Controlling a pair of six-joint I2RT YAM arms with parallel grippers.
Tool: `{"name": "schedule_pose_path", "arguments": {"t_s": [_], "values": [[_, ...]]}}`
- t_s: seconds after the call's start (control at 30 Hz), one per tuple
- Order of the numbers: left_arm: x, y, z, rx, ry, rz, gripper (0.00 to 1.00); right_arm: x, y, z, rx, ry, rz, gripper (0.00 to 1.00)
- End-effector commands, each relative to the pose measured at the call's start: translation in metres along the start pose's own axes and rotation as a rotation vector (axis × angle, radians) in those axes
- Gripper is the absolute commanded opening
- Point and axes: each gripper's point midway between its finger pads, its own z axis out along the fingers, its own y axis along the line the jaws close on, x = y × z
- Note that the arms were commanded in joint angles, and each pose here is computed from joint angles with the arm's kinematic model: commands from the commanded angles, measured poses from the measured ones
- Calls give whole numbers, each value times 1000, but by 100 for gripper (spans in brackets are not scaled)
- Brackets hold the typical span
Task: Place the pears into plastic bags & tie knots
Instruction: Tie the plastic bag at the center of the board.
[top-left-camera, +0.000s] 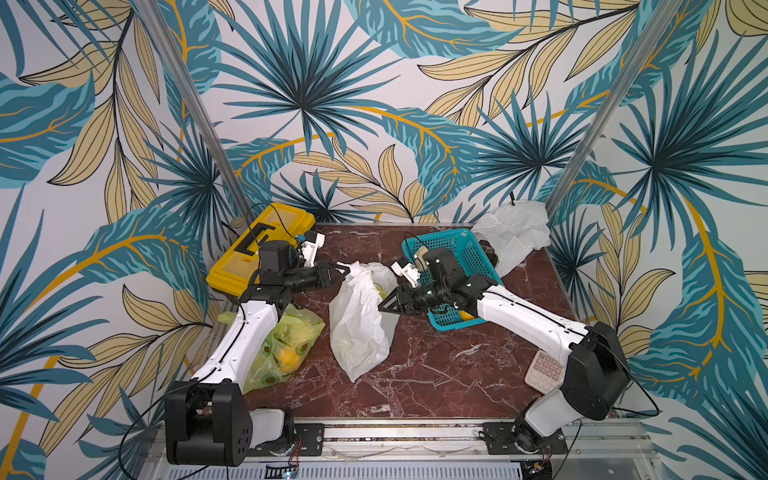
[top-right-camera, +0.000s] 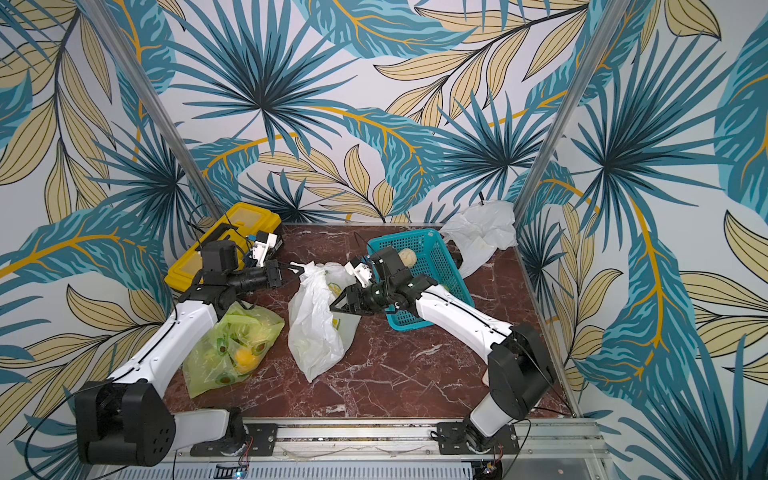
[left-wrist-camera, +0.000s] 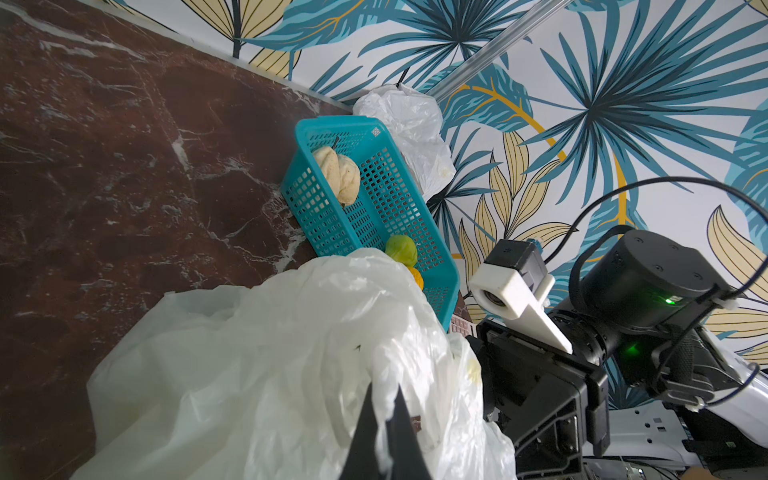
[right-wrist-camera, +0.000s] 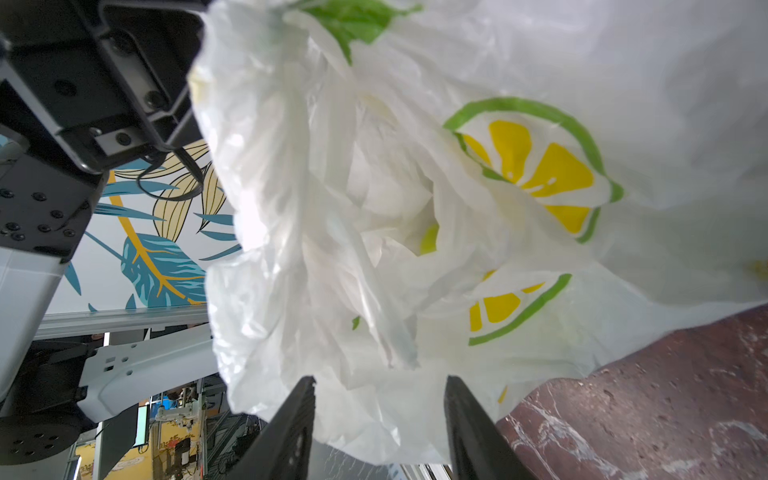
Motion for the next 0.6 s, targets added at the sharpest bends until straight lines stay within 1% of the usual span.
{"name": "schedule_pose_path", "arguments": {"t_s": [0.0,0.1,0.13,0.2,0.3,0.37,0.4,0.5,0.57], "values": [[2,-9,-3,16,-5,26,0,-13,2,13,0,-13,-12,52],[2,-11,-4,17,-8,28,0,-23,4,22,-12,-16,-9,50],[3,-11,-5,19,-7,29,0,-24,4,25,-15,-11,-6,48],[4,-12,-5,19,-8,32,0,-24,4,30,-19,4,-1,36],[5,-11,-6,18,-8,35,0,-19,-4,27,26,19,10,15],[1,-6,-15,-8,-42,36,0,-10,-21,12,118,31,18,4],[-3,-2,-23,-29,-72,33,0,-6,-32,4,172,33,16,0],[-16,15,-52,-132,-170,43,0,14,-72,-33,411,73,-6,0],[-9,28,-62,-211,-147,29,0,29,-100,-56,578,121,-5,0]]}}
